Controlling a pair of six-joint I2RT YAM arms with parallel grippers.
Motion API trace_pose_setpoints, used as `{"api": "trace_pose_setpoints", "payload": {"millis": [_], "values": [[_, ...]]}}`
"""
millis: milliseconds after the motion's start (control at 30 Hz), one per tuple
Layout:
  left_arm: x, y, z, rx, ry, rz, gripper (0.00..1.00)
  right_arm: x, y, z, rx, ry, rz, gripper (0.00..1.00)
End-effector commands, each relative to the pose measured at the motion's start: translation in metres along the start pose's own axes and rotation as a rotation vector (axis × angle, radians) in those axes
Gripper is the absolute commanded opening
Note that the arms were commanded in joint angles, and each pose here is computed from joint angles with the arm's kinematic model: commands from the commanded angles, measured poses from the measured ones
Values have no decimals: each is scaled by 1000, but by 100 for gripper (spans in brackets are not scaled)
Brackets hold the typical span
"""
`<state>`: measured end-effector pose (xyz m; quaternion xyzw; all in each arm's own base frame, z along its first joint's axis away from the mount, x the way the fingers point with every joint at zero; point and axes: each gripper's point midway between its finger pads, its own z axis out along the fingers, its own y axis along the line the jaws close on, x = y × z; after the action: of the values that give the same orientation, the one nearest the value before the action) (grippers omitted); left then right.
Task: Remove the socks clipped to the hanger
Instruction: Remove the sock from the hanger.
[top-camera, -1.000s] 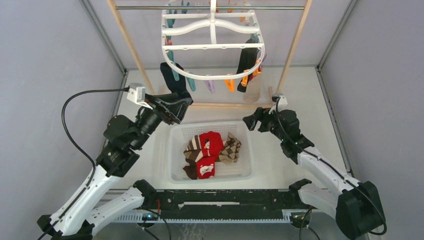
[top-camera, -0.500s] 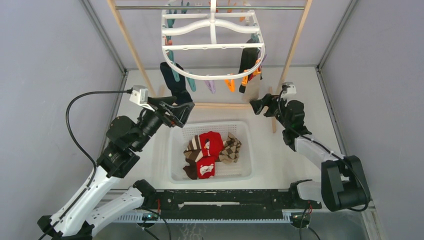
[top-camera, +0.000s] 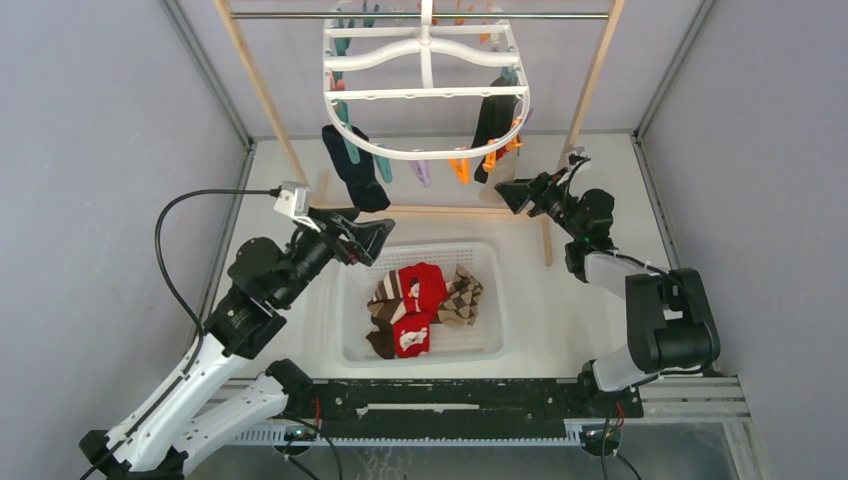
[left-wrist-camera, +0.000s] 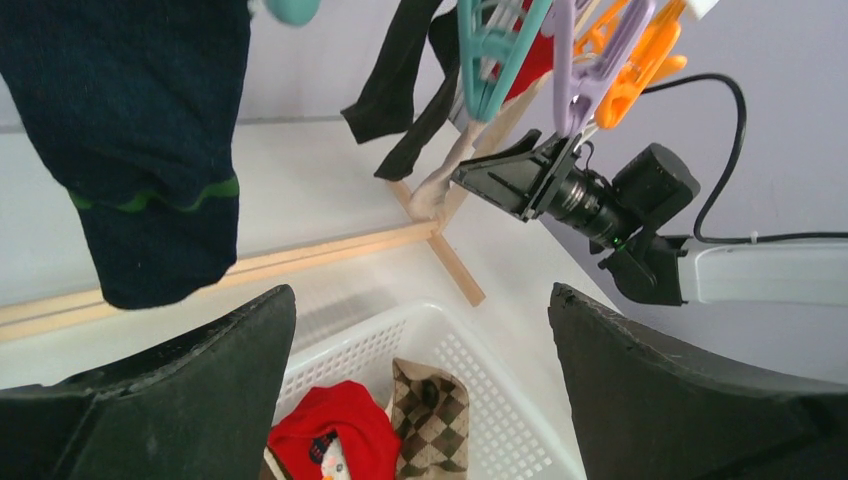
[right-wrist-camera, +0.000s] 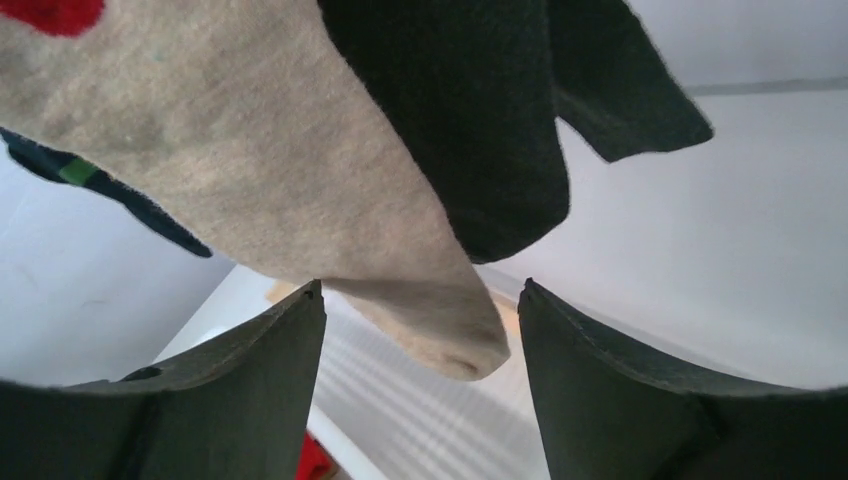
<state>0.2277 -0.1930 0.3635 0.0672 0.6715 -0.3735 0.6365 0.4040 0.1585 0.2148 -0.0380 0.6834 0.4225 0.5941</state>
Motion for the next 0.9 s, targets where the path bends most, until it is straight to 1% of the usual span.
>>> {"api": "trace_pose_setpoints", "payload": {"millis": [0,67,133,200,267,300,400,500,567,600,767,867], "values": [[7,1,-4,15,-2,-24,100,-16,25,6,-125,-31,-7,73],[10,2,-5,12,4,-27,100,-9,27,7,-133,-11,3,63],[13,3,-6,11,10,-30,100,-2,30,6,-145,6,6,51],[16,4,-7,10,14,-37,100,6,35,6,-160,26,9,44],[19,5,-7,8,19,-40,100,12,40,7,-173,43,13,32],[19,5,-8,8,18,-41,100,14,41,7,-176,49,17,30],[19,6,-9,6,15,-43,100,19,47,6,-189,60,20,22],[21,8,-9,-1,18,-41,100,25,52,4,-193,79,14,17],[22,8,-10,-2,22,-42,100,28,54,3,-188,90,8,12],[22,9,-10,-5,21,-42,100,34,59,2,-187,112,1,8],[25,9,-10,-4,24,-45,100,44,71,-1,-153,154,-46,0],[25,10,-11,-6,23,-45,100,51,81,-5,-135,180,-78,0]]}}
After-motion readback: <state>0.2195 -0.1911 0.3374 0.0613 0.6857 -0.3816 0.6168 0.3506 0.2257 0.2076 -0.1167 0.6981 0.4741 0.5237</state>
